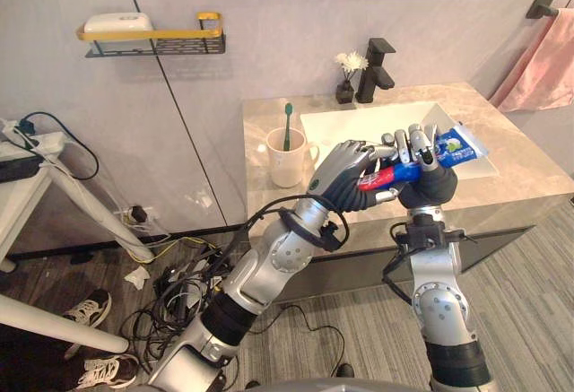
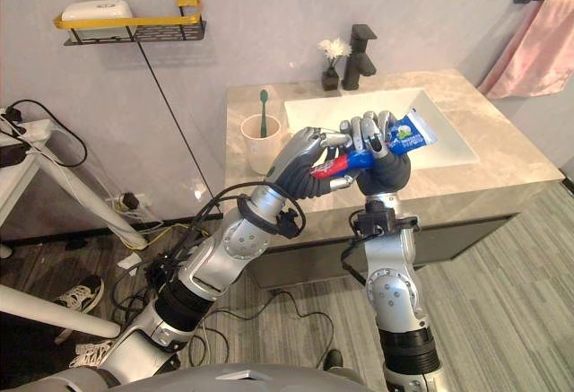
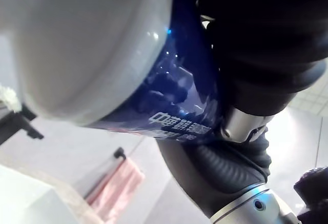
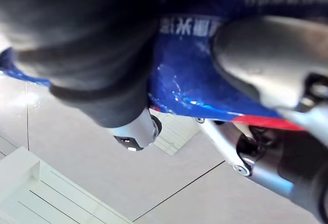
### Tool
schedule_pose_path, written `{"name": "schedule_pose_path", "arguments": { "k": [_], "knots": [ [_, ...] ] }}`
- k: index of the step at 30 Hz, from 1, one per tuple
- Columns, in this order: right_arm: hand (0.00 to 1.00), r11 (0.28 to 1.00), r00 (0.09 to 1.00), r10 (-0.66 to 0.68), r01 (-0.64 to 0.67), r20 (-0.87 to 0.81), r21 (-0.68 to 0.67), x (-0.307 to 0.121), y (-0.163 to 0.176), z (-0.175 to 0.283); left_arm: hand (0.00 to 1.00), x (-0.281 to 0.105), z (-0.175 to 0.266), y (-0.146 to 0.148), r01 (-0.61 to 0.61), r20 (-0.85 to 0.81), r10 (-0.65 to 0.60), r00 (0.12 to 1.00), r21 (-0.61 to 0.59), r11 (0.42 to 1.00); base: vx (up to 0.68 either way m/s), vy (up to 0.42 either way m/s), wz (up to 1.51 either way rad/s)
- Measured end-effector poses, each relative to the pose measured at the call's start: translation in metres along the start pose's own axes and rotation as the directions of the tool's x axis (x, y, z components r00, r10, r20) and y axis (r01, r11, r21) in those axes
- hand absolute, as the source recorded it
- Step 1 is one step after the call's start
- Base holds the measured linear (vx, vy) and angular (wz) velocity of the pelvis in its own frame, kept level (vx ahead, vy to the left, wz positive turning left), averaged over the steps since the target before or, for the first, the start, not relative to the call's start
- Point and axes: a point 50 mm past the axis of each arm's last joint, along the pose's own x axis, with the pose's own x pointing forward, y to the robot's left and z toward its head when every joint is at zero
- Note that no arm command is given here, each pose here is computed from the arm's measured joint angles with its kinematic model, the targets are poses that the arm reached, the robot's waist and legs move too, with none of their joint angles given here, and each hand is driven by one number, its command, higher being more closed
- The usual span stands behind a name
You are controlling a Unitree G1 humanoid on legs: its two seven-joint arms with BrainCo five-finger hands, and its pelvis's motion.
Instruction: Organize washtable
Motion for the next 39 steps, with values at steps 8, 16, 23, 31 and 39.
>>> {"name": "schedule_pose_path", "arguments": {
  "k": [8, 16, 23, 31, 39],
  "knots": [
    [1.00, 0.999, 0.998, -0.040, 0.040, 0.042, 0.015, -0.001, -0.001, 0.001, 0.00, 0.001, -0.003, 0.001, -0.031, -0.025, 0.031, 0.999, -0.004, 0.999, 0.00, 0.000, 0.00],
    [1.00, 0.995, 0.992, -0.090, 0.086, 0.092, 0.041, -0.003, -0.003, 0.002, 0.00, 0.002, -0.009, 0.010, -0.114, -0.074, 0.114, 0.991, 0.005, 0.993, 0.00, 0.000, 0.00],
    [1.00, 0.991, 0.979, -0.133, 0.129, 0.153, 0.035, -0.004, -0.011, 0.015, 0.00, 0.000, -0.017, 0.021, -0.168, -0.107, 0.170, 0.980, 0.028, 0.985, 0.00, 0.000, 0.00],
    [1.00, 0.977, 0.949, -0.209, 0.211, 0.234, 0.017, -0.016, -0.025, 0.033, 0.00, -0.023, -0.025, 0.057, -0.337, -0.171, 0.346, 0.922, 0.082, 0.938, 0.00, 0.000, 0.01],
    [1.00, 0.955, 0.891, -0.266, 0.295, 0.369, -0.022, -0.022, -0.038, 0.062, 0.00, -0.077, -0.034, 0.102, -0.465, -0.256, 0.525, 0.812, 0.260, 0.846, 0.00, -0.001, 0.03]
  ]
}}
